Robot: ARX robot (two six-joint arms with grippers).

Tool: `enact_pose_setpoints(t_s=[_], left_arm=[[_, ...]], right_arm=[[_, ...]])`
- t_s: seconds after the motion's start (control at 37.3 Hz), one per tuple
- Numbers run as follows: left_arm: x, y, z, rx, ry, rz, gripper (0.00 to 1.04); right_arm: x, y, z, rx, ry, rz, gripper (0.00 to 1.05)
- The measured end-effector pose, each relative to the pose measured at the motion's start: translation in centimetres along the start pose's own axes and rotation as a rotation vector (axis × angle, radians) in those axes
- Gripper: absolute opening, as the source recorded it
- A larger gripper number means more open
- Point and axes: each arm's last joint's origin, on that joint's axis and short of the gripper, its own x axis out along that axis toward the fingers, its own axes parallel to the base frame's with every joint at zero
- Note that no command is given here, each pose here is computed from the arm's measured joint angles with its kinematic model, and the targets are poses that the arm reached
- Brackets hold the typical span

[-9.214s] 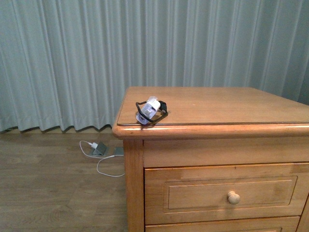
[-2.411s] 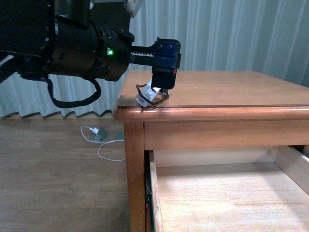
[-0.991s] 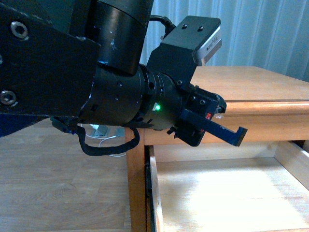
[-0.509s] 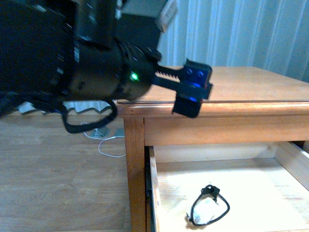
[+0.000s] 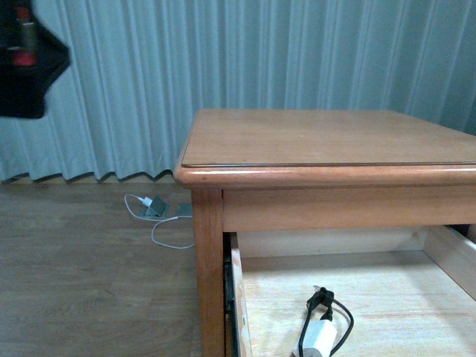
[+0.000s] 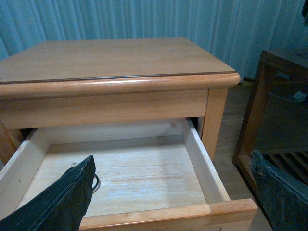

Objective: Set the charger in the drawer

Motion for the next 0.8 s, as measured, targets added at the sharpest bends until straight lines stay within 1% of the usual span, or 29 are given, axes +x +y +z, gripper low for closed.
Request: enact_pose_setpoints(t_s=[0.13,0.24,0.32,0.4,0.51,0.54,0.56,0.62,0.64,0.7,0.8], left_arm=[[-4.2,1.4,-2.0,-0.048,0.040,0.078,0.98],[-6.7,2.4,-3.6,-0.129,0.063,0.134,0.98],[-7.9,2.9,-4.5,-0.173,0.056,0.191,0.98],[-8.1,3.0,-4.5,-0.205,0.045,0.195,0.98],[-8.1,3.0,-4.5,-0.204,0.042,0.180,0.98],[-8.2,3.0,-4.6,-0.201,0.028,0.153,0.95],[-8.2,3.2,-4.9,-0.168,0.009,0.091,0.87],[-8.4,3.5,-5.8,-0.116,0.003,0.036,0.75],[-8.5,3.7,-6.1,-0.103,0.002,0.032,0.70],[-8.6,4.1,-7.0,-0.081,0.007,0.034,0.55],[-8.7,4.6,-7.9,-0.070,0.007,0.037,0.35]], right_arm=[[0.0,0.0,0.0,0.000,0.000,0.000,0.96],[0.0,0.0,0.0,0.000,0.000,0.000,0.96],[0.0,0.0,0.0,0.000,0.000,0.000,0.96],[0.0,0.0,0.0,0.000,0.000,0.000,0.96],[0.0,0.0,0.0,0.000,0.000,-0.001,0.96],[0.0,0.0,0.0,0.000,0.000,0.000,0.96],[0.0,0.0,0.0,0.000,0.000,0.000,0.96],[0.0,0.0,0.0,0.000,0.000,0.000,0.96],[0.0,0.0,0.0,0.000,0.000,0.000,0.96],[0.0,0.0,0.0,0.000,0.000,0.000,0.96],[0.0,0.0,0.0,0.000,0.000,0.000,0.96]])
